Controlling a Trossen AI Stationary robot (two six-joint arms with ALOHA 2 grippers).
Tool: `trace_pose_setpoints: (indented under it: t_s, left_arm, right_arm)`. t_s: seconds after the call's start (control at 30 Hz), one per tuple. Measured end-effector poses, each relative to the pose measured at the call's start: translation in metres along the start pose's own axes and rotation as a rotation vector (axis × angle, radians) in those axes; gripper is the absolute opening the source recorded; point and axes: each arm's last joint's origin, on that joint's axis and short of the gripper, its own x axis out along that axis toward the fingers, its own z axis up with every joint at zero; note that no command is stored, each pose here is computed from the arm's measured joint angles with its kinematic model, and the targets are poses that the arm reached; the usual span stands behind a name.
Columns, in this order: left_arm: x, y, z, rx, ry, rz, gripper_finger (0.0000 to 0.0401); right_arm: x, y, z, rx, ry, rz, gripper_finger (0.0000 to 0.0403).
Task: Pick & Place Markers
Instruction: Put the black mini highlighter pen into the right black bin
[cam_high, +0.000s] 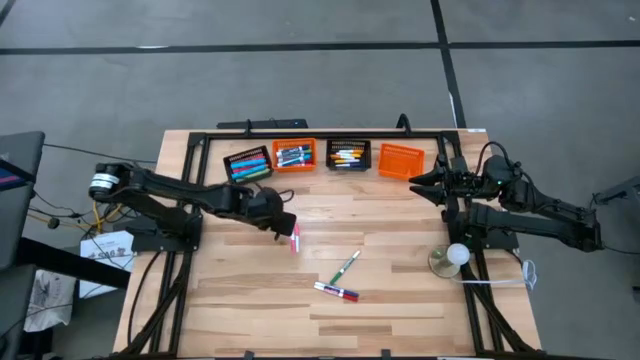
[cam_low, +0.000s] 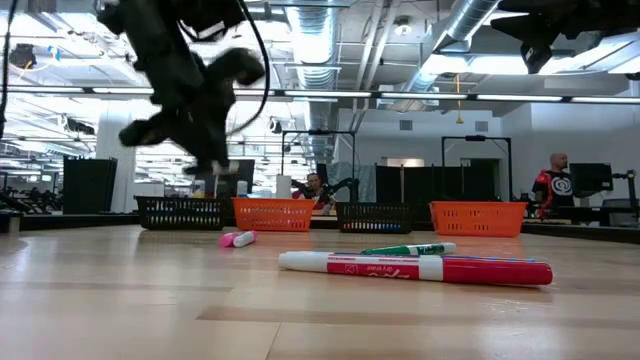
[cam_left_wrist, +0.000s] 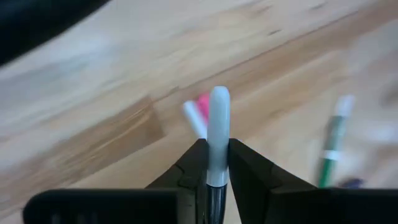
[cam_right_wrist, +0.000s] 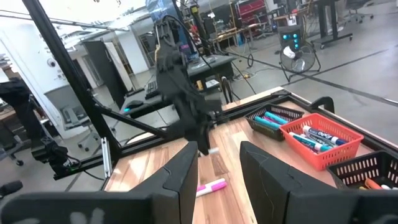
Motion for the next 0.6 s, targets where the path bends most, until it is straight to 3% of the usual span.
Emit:
trace_pose_setpoints:
  t_s: [0.13, 0.37, 0.6]
  left_arm:
    - [-0.021, -0.007, 0.009, 0.058, -0.079, -0.137, 0.0067]
    - [-0.041, -0.028, 0.044, 0.193, -0.341, -0.439, 0.0054]
    - [-0.038, -0.018, 0.065, 0.150, -0.354, -0.435, 0.0052]
  right_arm:
    - [0.000, 0.000, 0.000, 0.000, 0.000, 0.000, 0.0111]
    - [0.000, 0.000, 0.000, 0.000, 0.000, 0.000, 0.0111]
    - [0.000, 0.000, 0.000, 0.000, 0.000, 0.000, 0.0111]
